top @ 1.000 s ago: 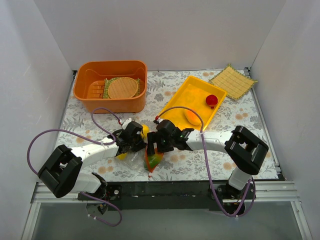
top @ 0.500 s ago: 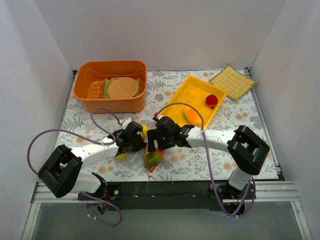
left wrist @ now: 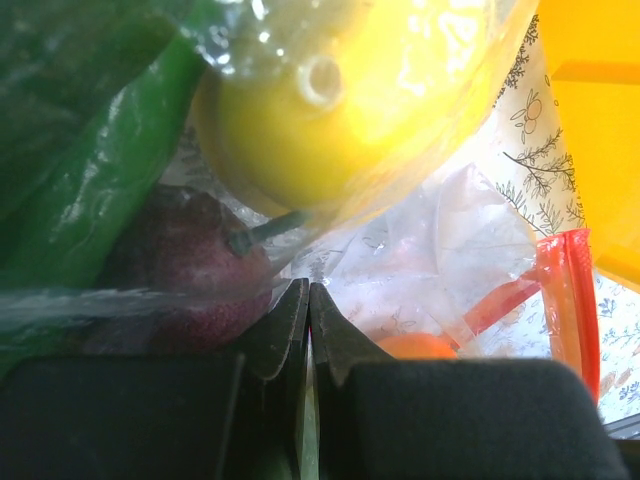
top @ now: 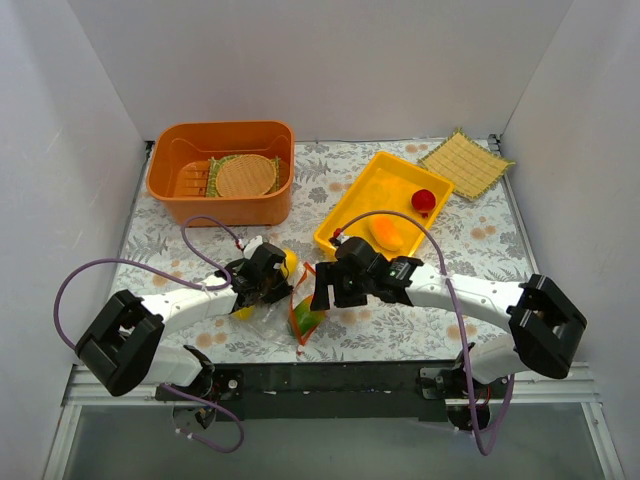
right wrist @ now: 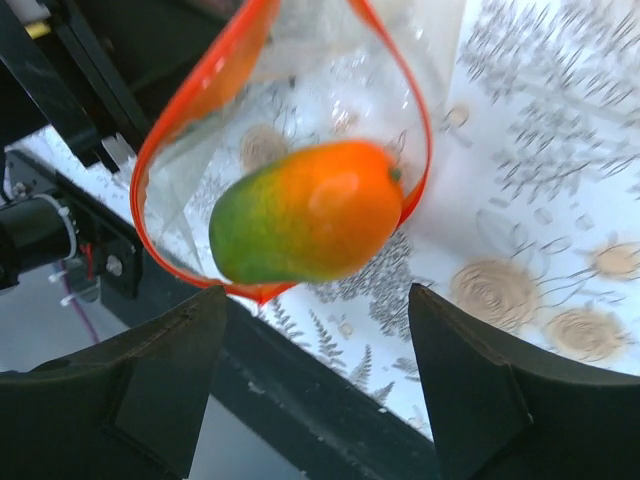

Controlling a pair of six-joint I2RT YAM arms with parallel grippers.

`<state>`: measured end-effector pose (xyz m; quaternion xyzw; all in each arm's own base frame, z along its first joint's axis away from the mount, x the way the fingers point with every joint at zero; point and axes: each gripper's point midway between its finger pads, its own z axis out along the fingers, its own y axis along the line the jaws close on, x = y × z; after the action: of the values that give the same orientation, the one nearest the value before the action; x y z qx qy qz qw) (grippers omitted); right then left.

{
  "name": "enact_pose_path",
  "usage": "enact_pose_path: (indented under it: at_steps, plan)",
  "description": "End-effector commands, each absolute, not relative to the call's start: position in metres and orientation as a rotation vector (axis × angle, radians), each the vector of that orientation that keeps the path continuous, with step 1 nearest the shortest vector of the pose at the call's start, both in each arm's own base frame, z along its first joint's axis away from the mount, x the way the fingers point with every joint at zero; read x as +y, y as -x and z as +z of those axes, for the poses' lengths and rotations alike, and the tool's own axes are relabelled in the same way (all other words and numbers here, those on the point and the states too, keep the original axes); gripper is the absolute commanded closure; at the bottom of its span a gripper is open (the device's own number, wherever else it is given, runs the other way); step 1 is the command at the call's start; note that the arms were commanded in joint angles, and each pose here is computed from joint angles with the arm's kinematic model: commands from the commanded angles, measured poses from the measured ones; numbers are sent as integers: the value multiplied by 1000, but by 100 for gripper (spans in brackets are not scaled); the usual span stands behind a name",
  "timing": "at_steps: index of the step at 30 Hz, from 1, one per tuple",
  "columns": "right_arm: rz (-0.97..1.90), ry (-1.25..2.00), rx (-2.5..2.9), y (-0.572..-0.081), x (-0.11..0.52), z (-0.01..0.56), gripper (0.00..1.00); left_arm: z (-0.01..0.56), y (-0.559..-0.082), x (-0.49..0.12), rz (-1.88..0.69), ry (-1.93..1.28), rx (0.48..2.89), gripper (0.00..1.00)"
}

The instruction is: Open the zip-top bag and remove the fake food

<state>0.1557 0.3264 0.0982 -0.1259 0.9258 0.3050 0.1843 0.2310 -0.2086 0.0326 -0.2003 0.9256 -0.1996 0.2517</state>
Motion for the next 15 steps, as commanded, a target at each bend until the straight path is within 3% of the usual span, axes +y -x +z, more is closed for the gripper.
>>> enact_pose_path:
  at_steps: [1,15]
  plan:
    - [1020,281,2654,-133,339,108,21,47,-236,-209,-555,527,2478,100]
    - [1090,198,2720,-137,367,85,23,46,-234,-208,-552,522,2486,100]
